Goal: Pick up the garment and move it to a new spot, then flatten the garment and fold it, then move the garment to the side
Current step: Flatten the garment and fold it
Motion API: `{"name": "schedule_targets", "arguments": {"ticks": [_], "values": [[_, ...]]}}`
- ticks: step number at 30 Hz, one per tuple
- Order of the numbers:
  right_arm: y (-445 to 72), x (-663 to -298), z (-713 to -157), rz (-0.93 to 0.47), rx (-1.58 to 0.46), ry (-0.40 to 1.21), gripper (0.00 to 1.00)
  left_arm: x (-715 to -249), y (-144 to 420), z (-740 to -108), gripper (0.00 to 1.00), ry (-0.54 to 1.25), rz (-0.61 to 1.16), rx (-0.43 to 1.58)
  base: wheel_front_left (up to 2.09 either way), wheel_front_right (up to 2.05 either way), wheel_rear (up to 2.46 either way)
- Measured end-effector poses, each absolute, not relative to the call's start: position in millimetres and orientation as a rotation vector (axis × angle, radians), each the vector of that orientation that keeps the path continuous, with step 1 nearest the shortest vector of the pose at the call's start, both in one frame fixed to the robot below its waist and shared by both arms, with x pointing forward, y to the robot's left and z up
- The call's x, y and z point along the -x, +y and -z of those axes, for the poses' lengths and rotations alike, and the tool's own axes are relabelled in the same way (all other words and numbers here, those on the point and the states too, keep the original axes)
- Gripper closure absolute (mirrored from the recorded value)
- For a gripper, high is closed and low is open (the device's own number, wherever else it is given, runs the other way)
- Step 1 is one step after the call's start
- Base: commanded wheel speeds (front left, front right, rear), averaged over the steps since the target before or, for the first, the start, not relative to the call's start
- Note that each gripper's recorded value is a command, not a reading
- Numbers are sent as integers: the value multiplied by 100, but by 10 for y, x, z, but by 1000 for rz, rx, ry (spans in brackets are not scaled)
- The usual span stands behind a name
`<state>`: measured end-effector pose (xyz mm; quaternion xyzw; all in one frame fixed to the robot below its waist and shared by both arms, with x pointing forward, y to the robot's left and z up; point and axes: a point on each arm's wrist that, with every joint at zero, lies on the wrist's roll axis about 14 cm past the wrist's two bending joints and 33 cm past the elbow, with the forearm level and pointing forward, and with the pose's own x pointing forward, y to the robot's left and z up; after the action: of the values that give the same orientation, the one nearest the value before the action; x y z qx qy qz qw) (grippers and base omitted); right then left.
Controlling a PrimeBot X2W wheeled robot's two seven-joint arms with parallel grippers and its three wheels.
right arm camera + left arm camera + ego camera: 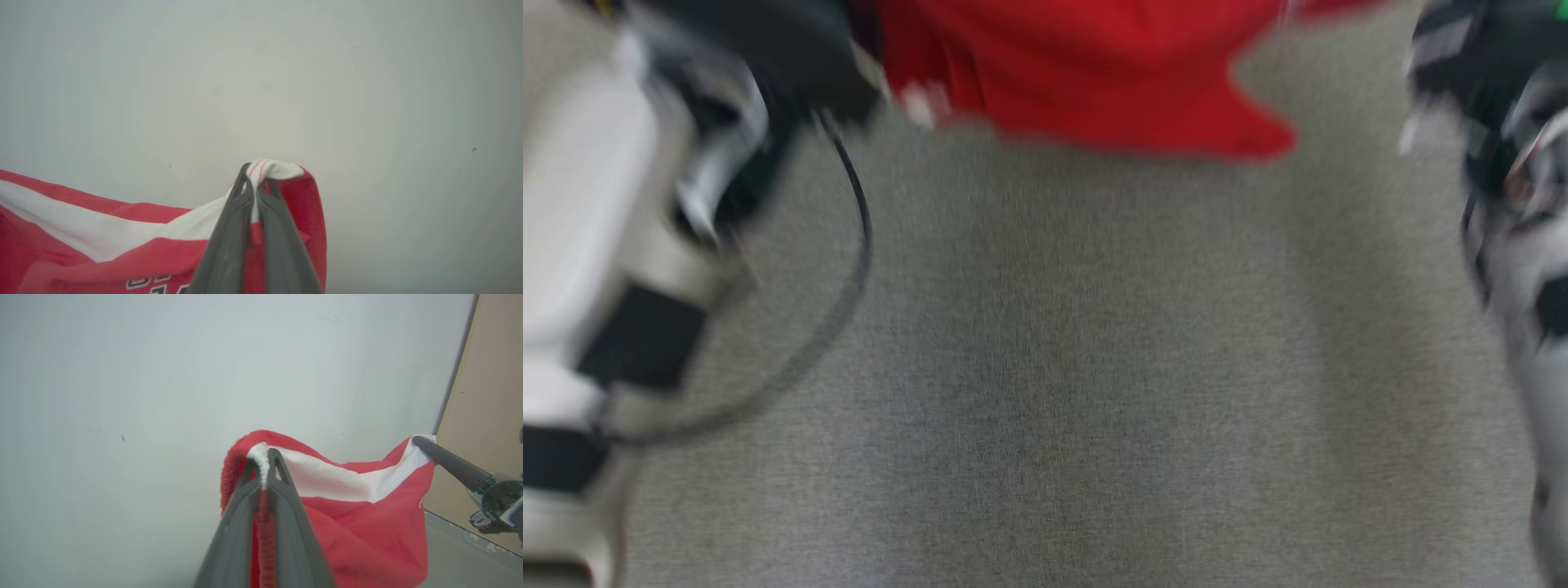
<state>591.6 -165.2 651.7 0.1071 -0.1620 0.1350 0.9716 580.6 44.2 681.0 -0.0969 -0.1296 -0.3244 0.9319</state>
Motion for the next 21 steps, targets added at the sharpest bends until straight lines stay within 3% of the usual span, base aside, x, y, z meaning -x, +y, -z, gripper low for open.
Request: {"name": "schedule_targets", "arguments": {"ticks": [7, 14, 21], "values": [[-1629, -6702, -7199, -279, -215, -436, 100, -6553, 487, -7310, 100, -355, 643, 165, 0, 0, 0], [-1615, -7294, -7159, -258, -246, -418, 100, -7145, 551, -7160, 100, -351, 597, 202, 0, 0, 0], [-1665, -7643, -6953, -221, -232, -379, 100, -7481, 584, -6813, 100, -311, 570, 224, 0, 0, 0]]}}
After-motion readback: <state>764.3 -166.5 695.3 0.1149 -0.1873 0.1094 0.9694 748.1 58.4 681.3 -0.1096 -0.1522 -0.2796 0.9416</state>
